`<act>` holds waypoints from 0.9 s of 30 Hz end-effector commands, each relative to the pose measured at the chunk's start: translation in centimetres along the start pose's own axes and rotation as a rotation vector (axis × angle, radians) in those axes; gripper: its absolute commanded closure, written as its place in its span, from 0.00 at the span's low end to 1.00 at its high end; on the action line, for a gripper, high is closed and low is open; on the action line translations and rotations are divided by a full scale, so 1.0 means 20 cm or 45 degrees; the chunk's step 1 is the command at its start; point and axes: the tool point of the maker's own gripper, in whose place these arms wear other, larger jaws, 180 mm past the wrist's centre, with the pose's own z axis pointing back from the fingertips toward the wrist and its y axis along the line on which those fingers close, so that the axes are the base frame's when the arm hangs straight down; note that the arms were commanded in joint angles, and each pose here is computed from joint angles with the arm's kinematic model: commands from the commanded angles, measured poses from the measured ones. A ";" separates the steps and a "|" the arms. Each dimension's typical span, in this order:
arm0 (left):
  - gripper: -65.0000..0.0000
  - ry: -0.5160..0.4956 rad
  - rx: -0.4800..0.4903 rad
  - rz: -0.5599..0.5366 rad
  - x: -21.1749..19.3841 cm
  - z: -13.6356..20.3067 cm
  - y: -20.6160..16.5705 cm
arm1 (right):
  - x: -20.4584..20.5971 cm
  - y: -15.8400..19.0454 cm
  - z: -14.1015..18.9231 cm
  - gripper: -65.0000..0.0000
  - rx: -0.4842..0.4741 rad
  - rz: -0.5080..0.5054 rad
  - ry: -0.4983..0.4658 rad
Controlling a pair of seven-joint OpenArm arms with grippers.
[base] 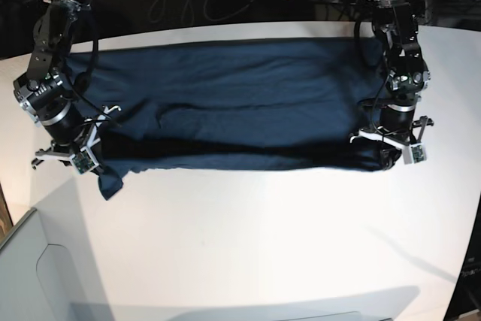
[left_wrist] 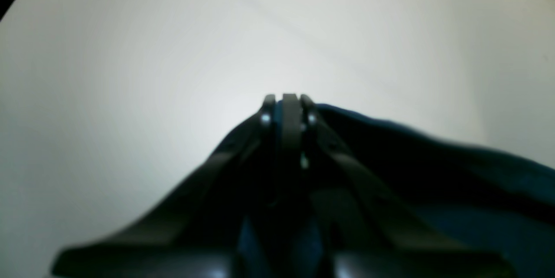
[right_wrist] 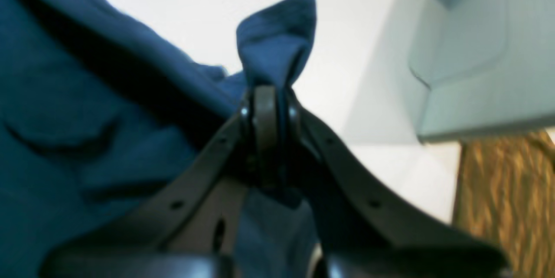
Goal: Fold the T-shirt properly
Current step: 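Fold the hem up over the shirt toward the collar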
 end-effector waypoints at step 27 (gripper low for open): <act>1.00 0.053 0.055 -0.038 -0.13 0.19 0.11 | -0.25 0.12 0.28 1.00 0.000 -0.009 0.145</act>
